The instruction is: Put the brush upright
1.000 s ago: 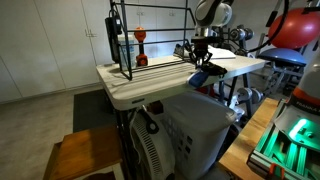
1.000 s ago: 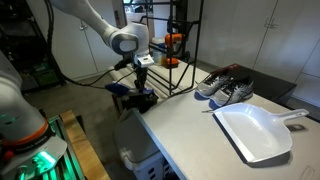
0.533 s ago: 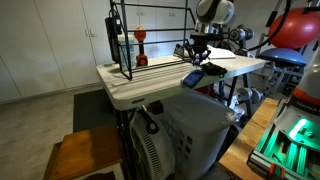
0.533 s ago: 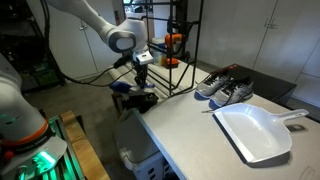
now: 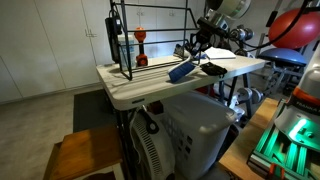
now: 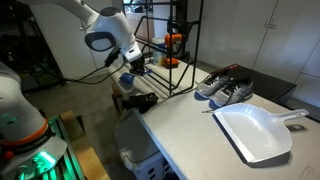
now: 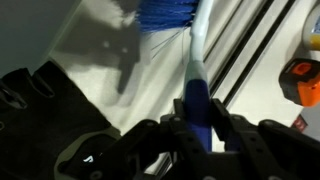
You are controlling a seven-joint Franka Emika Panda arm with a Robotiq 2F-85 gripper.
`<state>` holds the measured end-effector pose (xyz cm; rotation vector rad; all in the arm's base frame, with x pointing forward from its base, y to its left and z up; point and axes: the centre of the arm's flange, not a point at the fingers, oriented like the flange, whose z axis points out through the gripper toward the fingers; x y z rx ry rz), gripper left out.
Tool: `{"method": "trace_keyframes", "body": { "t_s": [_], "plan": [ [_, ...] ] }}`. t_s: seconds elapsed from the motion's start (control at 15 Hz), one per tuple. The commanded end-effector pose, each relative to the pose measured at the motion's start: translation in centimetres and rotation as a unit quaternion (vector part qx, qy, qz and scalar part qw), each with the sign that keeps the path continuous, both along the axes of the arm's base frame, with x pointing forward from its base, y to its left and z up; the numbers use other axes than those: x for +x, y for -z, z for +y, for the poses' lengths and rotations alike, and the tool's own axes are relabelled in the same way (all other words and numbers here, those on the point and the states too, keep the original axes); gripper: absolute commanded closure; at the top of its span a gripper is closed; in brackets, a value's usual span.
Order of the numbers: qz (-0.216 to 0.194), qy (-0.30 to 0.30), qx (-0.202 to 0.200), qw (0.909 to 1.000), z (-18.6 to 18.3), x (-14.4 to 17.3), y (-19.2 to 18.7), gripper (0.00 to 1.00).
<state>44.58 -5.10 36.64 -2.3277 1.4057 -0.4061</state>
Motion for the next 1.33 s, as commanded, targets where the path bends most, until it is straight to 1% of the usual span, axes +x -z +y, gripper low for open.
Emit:
{"method": "trace_keyframes", "body": {
  "t_s": [0.0, 0.2, 0.4, 0.47, 0.6, 0.73, 0.8, 0.87, 1.13, 1.2, 1.27],
  "plan": [
    [-0.095, -0.009, 0.023, 0.9952, 0.7, -4.8, 0.1, 0.92],
    [-0.164, 0.0, 0.034, 0.9859, 0.3, -6.3, 0.0, 0.92],
    [-0.199, -0.022, 0.036, 0.9791, -0.3, -5.8, 0.6, 0.92],
    [-0.206, -0.032, 0.029, 0.9775, -0.5, -5.4, 0.9, 0.92],
    [-0.215, -0.069, 0.036, 0.9734, -0.6, -5.2, 1.7, 0.92],
    [-0.235, -0.065, 0.011, 0.9697, -1.5, -4.8, 2.7, 0.92],
    [-0.205, -0.063, 0.015, 0.9766, -1.4, -6.4, -1.8, 0.92],
    [-0.208, -0.065, 0.011, 0.976, -1.7, -6.4, -1.7, 0.69],
    [-0.208, -0.068, 0.01, 0.9758, -1.5, -6.3, -1.8, 0.69],
    [-0.211, -0.072, 0.013, 0.9747, -1.4, -6.1, -1.4, 0.92],
    [-0.224, -0.077, 0.017, 0.9713, -1.1, -5.8, -0.8, 0.92]
  ]
}}
